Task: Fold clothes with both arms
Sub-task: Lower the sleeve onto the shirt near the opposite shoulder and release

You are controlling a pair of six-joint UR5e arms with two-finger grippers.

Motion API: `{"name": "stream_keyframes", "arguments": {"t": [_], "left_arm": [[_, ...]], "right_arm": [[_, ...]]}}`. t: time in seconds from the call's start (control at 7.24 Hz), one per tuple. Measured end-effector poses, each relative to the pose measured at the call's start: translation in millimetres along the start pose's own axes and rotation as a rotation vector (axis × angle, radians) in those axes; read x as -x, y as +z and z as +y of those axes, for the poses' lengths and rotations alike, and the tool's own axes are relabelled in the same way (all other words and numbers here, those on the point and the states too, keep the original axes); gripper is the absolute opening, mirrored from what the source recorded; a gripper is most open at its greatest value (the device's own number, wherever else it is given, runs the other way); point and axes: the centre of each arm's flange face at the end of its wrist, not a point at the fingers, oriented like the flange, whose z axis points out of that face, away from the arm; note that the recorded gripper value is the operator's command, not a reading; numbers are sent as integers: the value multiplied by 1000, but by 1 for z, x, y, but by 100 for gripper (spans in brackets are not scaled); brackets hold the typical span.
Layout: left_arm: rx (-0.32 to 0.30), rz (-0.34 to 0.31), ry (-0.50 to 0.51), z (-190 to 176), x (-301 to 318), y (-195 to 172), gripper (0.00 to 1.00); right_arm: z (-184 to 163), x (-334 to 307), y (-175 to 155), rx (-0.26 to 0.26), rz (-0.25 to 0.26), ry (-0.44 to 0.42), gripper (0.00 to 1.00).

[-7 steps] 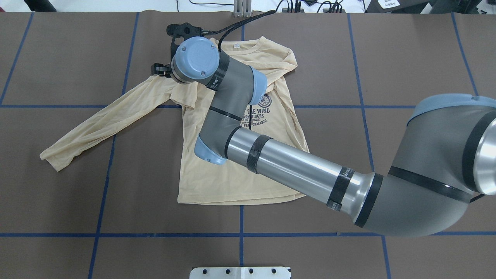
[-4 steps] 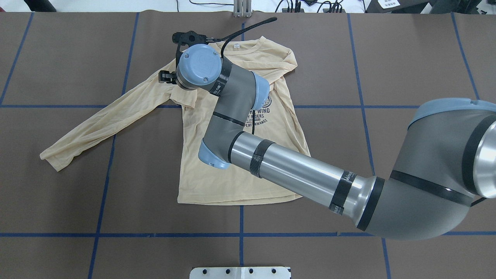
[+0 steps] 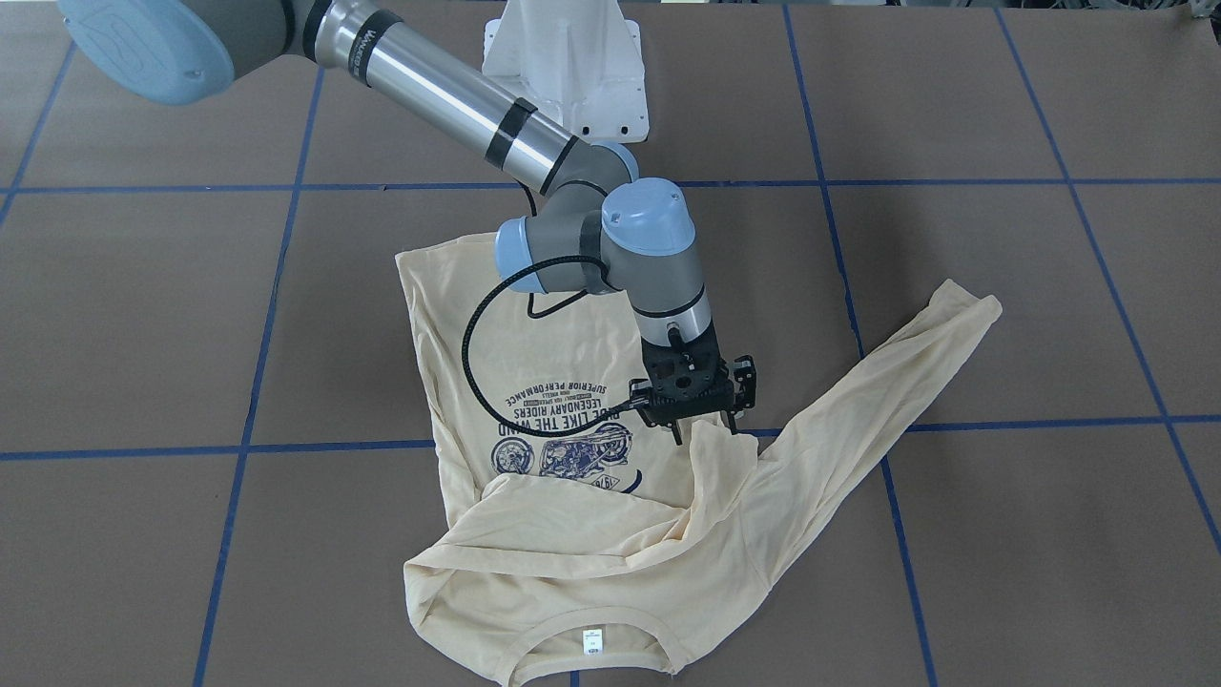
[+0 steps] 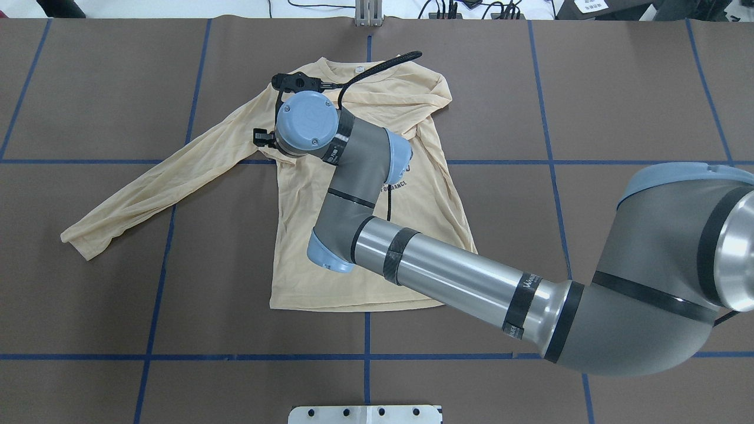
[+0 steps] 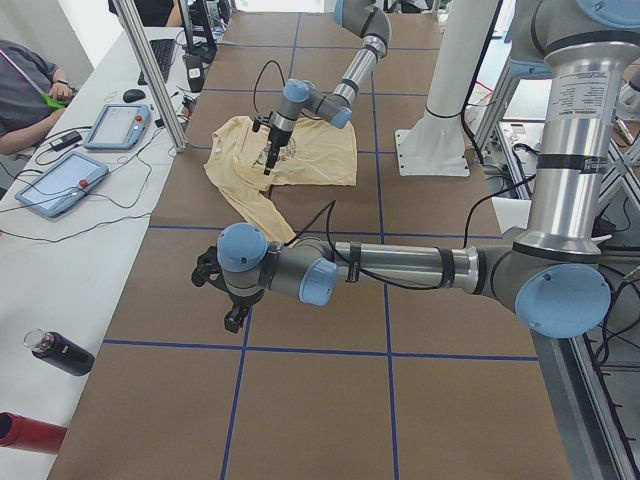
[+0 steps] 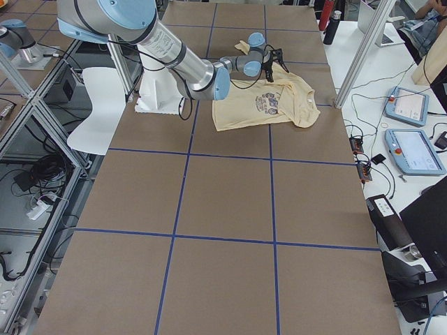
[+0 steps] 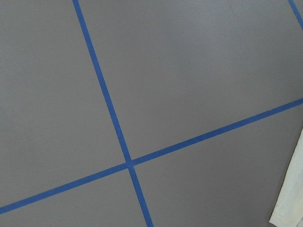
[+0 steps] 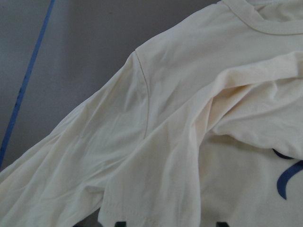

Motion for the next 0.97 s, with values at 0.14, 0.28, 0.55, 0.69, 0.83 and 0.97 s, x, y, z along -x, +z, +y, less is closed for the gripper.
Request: {"name": "stream_keyframes", "arguments": {"t": [0.14,0.28,0.55,0.69,0.83,0.97], "left_arm": [[0,0,0,0,0,0,100],[1,0,-1,0,0,0,100],[0,0,-1,0,1,0,100],[1,0,-1,1,1,0,100],[1,0,-2,1,1,0,100],[1,0,-2,1,1,0,100]], "right_arm": [[4,0,2,7,5,-1,64],[7,0,4,13,8,0,56],[11,-2,7,22,15,3,17],[11,-1,7,22,14,6,0],[11,0,7,22,13,8,0],[10,0,7,22,13,9,0]]}}
